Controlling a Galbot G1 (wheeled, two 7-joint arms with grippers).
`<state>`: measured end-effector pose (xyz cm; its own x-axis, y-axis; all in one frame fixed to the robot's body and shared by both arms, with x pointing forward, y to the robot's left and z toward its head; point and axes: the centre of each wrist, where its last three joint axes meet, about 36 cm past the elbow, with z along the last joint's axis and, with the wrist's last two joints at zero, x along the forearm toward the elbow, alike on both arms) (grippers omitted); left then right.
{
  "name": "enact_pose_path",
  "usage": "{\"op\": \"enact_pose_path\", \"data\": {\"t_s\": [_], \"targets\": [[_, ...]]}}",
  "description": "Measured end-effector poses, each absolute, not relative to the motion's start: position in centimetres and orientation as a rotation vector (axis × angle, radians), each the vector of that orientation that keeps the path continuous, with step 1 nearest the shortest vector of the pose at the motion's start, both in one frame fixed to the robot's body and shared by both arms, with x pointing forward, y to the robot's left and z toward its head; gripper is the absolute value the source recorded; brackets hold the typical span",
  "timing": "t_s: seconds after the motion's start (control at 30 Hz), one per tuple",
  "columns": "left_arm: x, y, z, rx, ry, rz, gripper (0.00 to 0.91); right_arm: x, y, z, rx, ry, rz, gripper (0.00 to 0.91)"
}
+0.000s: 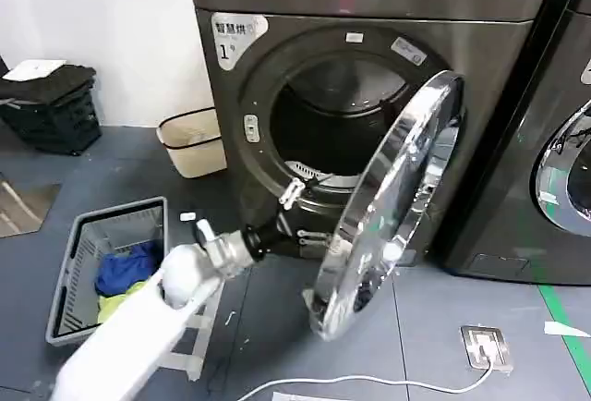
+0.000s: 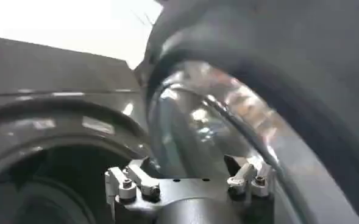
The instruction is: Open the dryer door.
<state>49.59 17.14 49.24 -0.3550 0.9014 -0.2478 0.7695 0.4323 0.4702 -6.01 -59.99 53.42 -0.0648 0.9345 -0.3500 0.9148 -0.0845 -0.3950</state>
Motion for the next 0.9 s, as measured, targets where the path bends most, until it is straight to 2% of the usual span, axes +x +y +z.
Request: {"op": "enact_pose_path", "data": {"t_s": [0.33,0.9], "targets": [[49.6,11.1,48.5,1.521,2.182,0.314,0.907,-10.6,-60.9,53.7,-2.306,-1.62,0.833,0.907],[50.4,1.7,48.6,1.646,2.095,0.248,0.907,-13.4,-60.0,54.4,-2.382,-1.497,0.772,0.907]]}}
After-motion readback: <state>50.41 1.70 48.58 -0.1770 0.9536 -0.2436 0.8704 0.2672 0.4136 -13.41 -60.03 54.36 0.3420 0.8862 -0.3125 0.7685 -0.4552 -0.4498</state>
